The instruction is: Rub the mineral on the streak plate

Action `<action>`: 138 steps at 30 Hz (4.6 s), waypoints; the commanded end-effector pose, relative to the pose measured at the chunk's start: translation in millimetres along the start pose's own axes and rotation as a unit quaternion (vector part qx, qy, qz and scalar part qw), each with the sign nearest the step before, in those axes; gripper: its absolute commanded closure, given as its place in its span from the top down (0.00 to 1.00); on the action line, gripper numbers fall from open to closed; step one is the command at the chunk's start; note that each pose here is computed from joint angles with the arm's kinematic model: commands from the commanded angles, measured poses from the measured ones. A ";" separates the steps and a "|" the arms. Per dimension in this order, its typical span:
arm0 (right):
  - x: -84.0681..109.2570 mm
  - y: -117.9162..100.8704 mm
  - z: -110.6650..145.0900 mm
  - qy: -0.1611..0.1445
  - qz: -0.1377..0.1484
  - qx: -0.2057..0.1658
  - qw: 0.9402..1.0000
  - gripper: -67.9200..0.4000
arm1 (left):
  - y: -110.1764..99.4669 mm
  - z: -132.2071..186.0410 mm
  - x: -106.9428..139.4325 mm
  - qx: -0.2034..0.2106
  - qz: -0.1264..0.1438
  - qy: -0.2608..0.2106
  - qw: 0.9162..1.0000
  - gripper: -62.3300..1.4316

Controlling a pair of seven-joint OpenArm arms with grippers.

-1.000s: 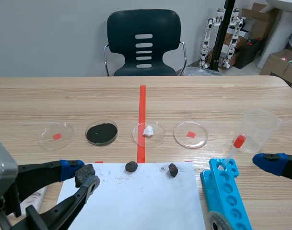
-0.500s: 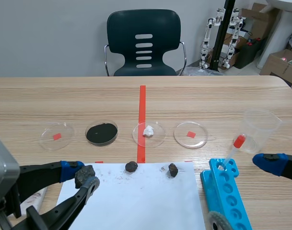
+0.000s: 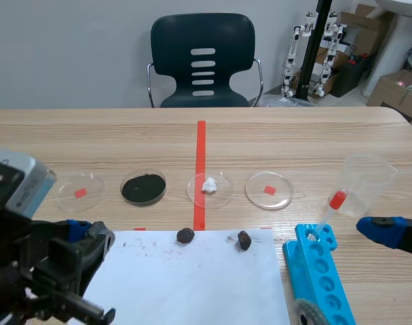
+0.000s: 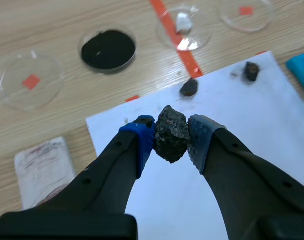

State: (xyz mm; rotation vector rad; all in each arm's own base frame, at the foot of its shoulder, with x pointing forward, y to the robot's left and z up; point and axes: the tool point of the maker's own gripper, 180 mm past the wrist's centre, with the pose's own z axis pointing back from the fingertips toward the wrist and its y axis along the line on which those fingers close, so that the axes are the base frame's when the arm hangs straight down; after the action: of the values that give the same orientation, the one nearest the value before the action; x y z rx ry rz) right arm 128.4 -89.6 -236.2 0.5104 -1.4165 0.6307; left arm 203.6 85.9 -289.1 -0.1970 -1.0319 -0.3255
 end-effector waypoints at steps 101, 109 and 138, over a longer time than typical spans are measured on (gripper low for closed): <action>11.2 -0.9 -4.2 -0.022 0.002 0.000 1.000 0.87 | 175.3 -58.0 -103.5 0.264 0.114 0.363 0.886 0.16; 11.1 -0.9 -4.2 -0.021 0.002 0.000 1.000 0.87 | 150.9 -69.6 -104.8 0.212 0.161 0.358 0.895 0.16; 11.2 -0.9 -4.2 -0.022 0.002 0.000 1.000 0.87 | 119.7 -88.2 -95.5 0.124 0.177 0.332 0.918 0.16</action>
State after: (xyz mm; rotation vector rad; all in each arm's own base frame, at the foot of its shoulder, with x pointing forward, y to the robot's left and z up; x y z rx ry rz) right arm 128.5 -89.7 -236.2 0.5104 -1.4165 0.6302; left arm 276.9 187.6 -412.9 -0.0472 -0.3557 0.0892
